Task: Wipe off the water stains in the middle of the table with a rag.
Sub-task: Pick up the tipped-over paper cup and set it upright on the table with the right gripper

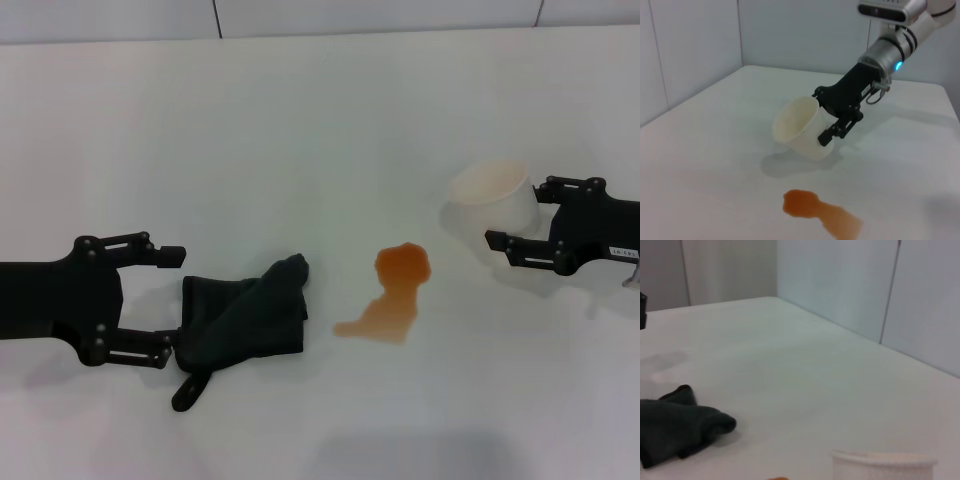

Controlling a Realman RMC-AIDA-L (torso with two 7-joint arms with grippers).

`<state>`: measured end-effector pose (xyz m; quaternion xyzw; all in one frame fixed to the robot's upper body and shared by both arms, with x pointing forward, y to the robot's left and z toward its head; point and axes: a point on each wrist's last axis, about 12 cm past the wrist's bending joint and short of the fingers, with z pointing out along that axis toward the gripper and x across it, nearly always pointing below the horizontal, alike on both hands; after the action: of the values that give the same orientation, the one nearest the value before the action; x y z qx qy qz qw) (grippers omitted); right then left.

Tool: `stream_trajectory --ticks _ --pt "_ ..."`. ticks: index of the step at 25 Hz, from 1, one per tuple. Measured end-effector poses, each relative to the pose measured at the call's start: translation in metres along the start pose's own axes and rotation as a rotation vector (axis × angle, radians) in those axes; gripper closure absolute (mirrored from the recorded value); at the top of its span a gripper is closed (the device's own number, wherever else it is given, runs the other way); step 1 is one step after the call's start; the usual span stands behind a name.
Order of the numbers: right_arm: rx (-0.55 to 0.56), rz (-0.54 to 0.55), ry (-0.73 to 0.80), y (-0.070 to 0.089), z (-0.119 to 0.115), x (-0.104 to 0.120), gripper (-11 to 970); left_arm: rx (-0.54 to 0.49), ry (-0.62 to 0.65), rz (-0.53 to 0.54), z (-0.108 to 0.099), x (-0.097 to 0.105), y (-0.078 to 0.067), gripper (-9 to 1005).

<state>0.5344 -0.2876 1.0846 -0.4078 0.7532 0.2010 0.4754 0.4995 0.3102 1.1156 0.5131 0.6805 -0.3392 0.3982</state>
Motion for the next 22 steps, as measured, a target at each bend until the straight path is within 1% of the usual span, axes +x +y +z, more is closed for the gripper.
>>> stream_trajectory --ticks 5,7,12,22 --pt "0.022 0.004 -0.057 0.001 -0.001 0.012 267 0.005 -0.003 0.003 0.001 0.001 0.0 106" --pt "0.032 0.0 -0.096 0.004 -0.002 0.019 266 0.004 -0.003 0.003 0.001 0.002 0.0 106" --pt "0.047 0.007 -0.141 0.008 -0.002 0.028 266 0.003 -0.002 0.002 0.001 0.002 0.0 107" --pt "0.081 0.027 -0.175 0.014 -0.002 0.045 266 0.003 -0.003 -0.002 0.001 0.004 -0.001 106"
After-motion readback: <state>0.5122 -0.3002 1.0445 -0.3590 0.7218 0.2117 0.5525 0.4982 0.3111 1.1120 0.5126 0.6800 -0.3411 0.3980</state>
